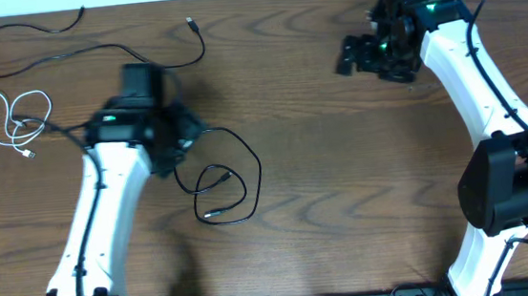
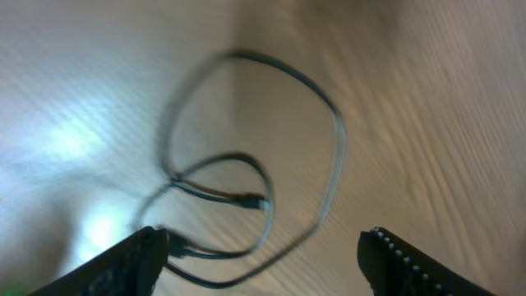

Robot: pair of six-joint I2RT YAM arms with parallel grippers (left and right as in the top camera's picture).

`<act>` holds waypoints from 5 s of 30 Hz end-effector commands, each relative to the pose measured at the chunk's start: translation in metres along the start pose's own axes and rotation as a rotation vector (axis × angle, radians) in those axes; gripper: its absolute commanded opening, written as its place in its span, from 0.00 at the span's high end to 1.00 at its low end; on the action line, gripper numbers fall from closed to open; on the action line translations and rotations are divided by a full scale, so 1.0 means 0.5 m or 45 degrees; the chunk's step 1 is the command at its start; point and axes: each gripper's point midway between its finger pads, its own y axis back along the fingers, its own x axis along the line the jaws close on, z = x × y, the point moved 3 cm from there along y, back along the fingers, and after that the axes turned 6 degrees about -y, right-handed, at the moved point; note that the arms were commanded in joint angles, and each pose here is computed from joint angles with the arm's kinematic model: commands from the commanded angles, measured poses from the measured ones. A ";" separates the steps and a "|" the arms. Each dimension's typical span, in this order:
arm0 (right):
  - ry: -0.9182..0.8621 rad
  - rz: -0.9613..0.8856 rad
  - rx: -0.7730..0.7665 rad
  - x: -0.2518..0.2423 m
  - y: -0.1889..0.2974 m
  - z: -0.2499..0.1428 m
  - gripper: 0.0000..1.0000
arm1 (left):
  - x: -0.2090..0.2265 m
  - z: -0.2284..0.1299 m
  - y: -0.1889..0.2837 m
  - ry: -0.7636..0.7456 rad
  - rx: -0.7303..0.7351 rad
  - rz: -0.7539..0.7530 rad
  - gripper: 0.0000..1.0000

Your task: Untangle cables

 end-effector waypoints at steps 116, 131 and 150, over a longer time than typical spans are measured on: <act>0.068 -0.294 0.501 0.020 -0.284 -0.124 0.01 | 0.024 -0.014 -0.295 0.065 0.199 0.287 0.46; 0.094 -0.314 0.497 0.024 -0.287 -0.129 0.01 | 0.038 -0.039 -0.349 0.071 0.193 0.408 0.78; 0.094 -0.312 0.493 0.024 -0.287 -0.127 0.01 | -0.147 -0.053 -0.168 -0.375 0.295 -0.366 0.93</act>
